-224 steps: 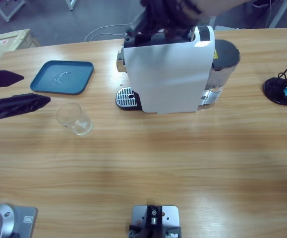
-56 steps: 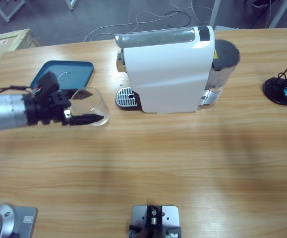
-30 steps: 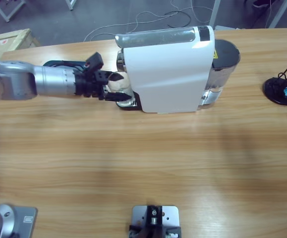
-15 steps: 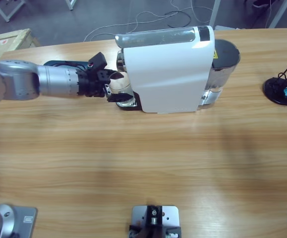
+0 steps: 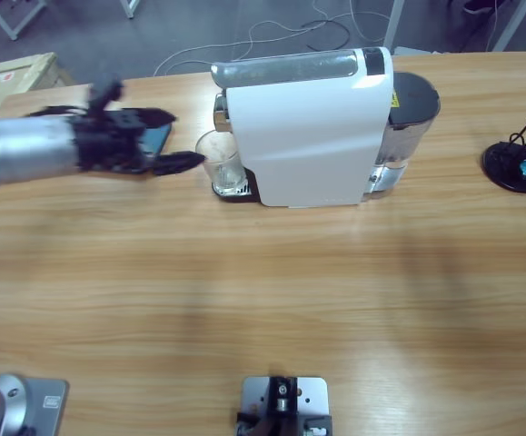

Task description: Pour coffee

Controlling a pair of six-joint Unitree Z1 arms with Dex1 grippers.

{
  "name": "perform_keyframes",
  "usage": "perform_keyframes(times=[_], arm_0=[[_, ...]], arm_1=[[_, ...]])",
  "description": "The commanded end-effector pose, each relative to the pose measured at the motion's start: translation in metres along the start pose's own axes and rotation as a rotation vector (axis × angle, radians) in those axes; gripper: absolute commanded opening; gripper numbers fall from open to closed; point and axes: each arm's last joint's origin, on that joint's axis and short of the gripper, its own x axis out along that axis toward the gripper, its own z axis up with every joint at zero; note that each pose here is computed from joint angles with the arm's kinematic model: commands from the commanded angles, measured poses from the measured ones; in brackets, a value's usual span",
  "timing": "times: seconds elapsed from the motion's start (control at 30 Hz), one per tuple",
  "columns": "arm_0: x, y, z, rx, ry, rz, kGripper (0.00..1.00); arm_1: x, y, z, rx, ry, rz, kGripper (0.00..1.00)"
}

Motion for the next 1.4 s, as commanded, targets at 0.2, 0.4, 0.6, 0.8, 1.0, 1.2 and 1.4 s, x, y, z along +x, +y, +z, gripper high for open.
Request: perform_keyframes(times=[0.2, 0.4, 0.6, 0.8, 1.0, 1.2, 1.4], arm_0=[[-0.094, -0.061, 0.001, -0.124, 0.181, -0.019, 0.982], [-0.107, -0.071, -0.006, -0.104, 0.207, -0.009, 0.982], [-0.106, -0.068, -0.005, -0.095, 0.215, 0.034, 0.982], [-0.105, -0.067, -0.006, -0.094, 0.218, 0.054, 0.982], [-0.105, -0.067, -0.007, -0.094, 0.219, 0.060, 0.982], [-0.105, -0.066, -0.008, -0.094, 0.227, 0.076, 0.982], [-0.103, -0.066, -0.009, -0.103, 0.231, 0.077, 0.982]], arm_1=[[0.058, -0.010, 0.184, -0.009, 0.156, -0.184, 0.880], [0.105, -0.006, 0.250, -0.108, 0.191, -0.124, 0.000], [0.129, -0.005, 0.266, -0.128, 0.206, -0.110, 0.000], [0.152, -0.004, 0.267, -0.132, 0.250, -0.064, 0.000], [0.167, 0.002, 0.267, -0.151, 0.273, -0.048, 0.000], [0.177, 0.004, 0.268, -0.154, 0.283, -0.042, 0.000], [0.183, 0.009, 0.267, -0.162, 0.296, -0.032, 0.000]])
